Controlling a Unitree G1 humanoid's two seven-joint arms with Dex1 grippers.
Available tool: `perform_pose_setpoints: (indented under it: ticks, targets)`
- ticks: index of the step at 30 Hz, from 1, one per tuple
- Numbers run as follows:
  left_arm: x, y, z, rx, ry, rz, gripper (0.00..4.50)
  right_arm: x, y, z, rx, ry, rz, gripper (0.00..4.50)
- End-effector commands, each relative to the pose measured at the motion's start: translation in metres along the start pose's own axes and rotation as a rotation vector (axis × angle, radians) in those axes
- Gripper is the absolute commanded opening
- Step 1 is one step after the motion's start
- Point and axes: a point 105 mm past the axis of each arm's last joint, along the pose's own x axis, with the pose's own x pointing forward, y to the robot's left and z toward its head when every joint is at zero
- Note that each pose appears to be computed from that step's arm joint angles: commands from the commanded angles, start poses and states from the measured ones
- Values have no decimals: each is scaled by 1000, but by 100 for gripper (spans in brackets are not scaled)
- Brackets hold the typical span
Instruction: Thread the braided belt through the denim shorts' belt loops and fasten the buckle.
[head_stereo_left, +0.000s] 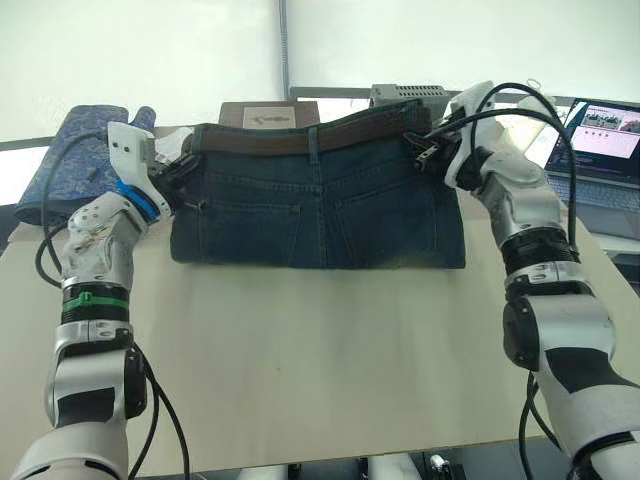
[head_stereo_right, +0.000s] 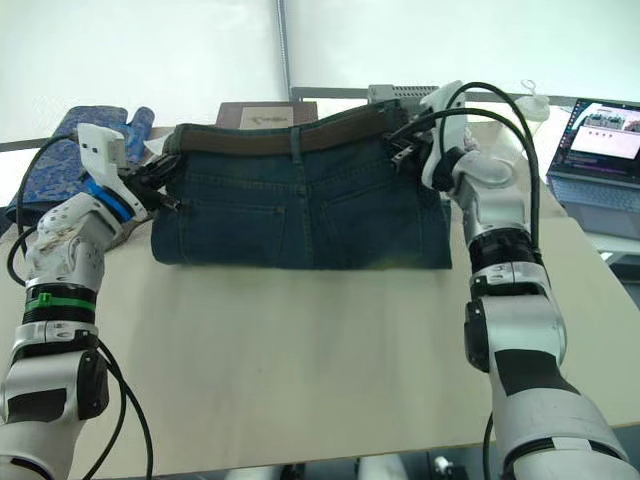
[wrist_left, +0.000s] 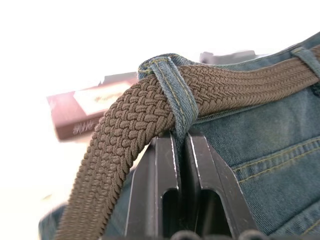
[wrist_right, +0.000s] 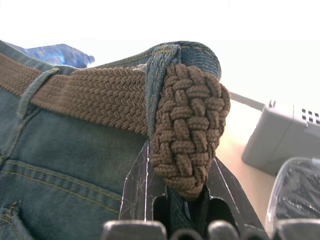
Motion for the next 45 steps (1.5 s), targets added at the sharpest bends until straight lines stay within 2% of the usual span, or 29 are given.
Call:
perform_pose_setpoints:
  ticks: [1, 3, 7, 13, 15, 17, 19, 20, 23, 25, 27, 30, 33, 35, 37, 38, 40, 41, 42, 45]
  targets:
    - [-21, -29, 15, 54, -49, -98, 0, -29, 20, 17, -24, -95, 147, 9]
    - [-38, -49, 8, 65, -33, -121, 0, -52, 41, 12, -6, -94, 224, 9]
    - [-82, -91, -17, 189, 63, -209, 0, -102, 80, 3, 82, -37, 350, 9]
    - [-121, -118, -47, 259, 168, -270, 0, -147, 116, -12, 182, 97, 440, 9]
    - [-132, -128, -58, 255, 207, -306, 0, -161, 129, -26, 192, 179, 483, 9]
    - [-147, -137, -74, 208, 293, -345, 0, -181, 144, -45, 147, 280, 533, 9]
    - [-161, -142, -82, 114, 349, -366, 75, -204, 161, -63, 145, 398, 621, 111]
    - [-165, -140, -83, 69, 361, -346, 102, -213, 167, -68, 150, 435, 648, 140]
    - [-183, -120, -87, -137, 444, -246, 237, -230, 178, -70, 155, 481, 687, 246]
    - [-198, -112, -87, -322, 514, -235, 333, -241, 186, -68, 122, 511, 743, 250]
    - [-206, -94, -76, -513, 502, -211, 415, -246, 193, -59, 124, 476, 788, 250]
    - [-197, -65, -50, -640, 399, -171, 415, -255, 199, -55, 93, 474, 852, 250]
    - [-176, -53, -23, -703, 290, -198, 415, -266, 200, -57, 34, 517, 902, 250]
    - [-164, -52, -14, -678, 287, -229, 415, -254, 189, -46, 102, 467, 811, 250]
    - [-148, -56, -8, -638, 279, -253, 363, -238, 178, -32, 174, 378, 723, 250]
    - [-138, -59, -10, -610, 306, -254, 333, -228, 172, -26, 188, 333, 673, 250]
    - [-117, -66, -27, -501, 397, -225, 239, -206, 161, -17, 215, 263, 580, 250]
    - [-110, -68, -35, -472, 424, -207, 189, -197, 156, -20, 231, 273, 533, 250]
    - [-102, -70, -44, -448, 456, -182, 138, -187, 147, -31, 265, 318, 459, 226]
    - [-84, -77, -71, -399, 521, -118, 3, -167, 129, -74, 126, 519, 298, 139]
